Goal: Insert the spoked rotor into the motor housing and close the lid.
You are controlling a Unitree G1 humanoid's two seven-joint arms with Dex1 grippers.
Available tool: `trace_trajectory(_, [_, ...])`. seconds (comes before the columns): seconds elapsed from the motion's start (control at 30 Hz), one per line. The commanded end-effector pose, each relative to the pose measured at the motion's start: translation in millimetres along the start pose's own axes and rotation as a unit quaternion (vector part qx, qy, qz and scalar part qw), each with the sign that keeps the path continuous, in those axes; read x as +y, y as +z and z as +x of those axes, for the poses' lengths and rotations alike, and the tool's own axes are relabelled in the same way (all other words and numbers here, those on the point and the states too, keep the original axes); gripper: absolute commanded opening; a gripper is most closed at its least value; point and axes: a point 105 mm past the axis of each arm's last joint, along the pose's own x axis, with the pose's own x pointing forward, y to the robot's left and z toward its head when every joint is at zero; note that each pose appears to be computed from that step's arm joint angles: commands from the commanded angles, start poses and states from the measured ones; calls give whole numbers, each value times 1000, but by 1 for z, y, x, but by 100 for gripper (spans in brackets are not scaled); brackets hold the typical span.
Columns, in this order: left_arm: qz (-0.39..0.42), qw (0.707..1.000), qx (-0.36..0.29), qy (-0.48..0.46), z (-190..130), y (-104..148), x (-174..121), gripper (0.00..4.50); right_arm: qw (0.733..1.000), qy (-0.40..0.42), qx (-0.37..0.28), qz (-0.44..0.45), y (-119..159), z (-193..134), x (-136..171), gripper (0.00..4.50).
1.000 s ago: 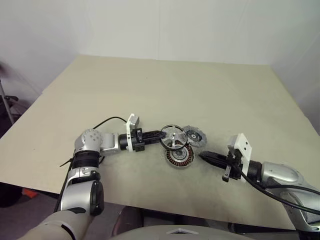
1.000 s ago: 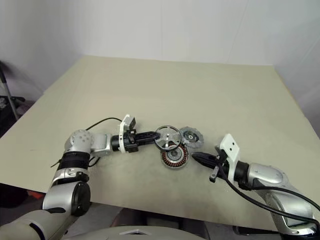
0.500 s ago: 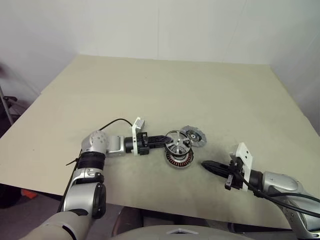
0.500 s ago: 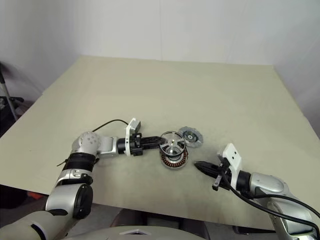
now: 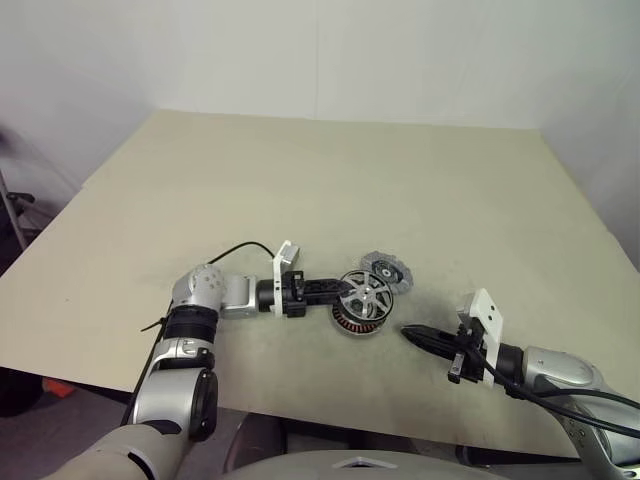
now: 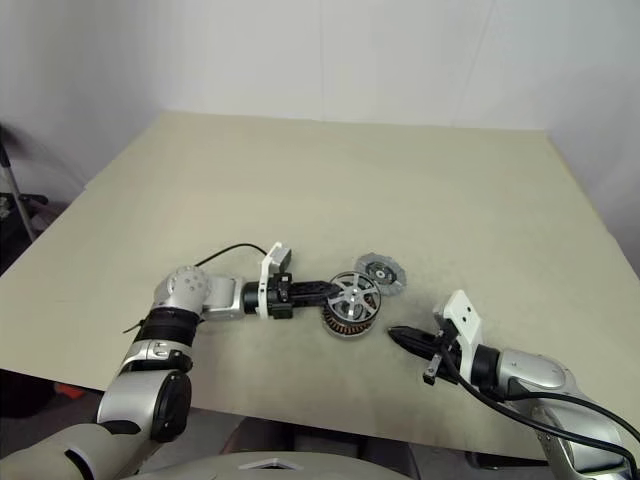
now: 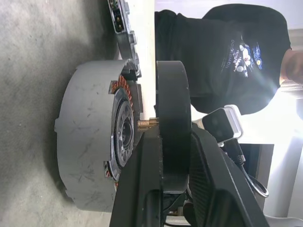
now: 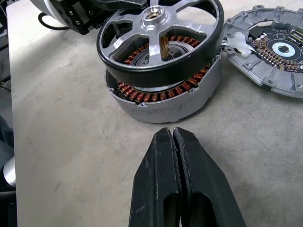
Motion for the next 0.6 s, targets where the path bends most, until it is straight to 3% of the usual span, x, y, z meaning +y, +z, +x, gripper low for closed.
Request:
trace_trajectory(0.03, [2, 1000, 3, -17, 1, 0, -6, 40, 1000, -8, -12, -15, 7, -2, -3, 0])
trace_trajectory(0.2, [6, 1000, 6, -11, 2, -1, -3, 40, 1000, -13, -13, -14, 7, -1, -5, 0])
trace_trajectory(0.43, [11, 1000, 11, -10, 0, -3, -3, 274, 1000, -18, -15, -14, 8, 0, -8, 0])
trace_trajectory(0.6, [29, 1000, 3, -8, -3, 2, -6, 274, 1000, -19, -14, -15, 7, 0, -9, 0])
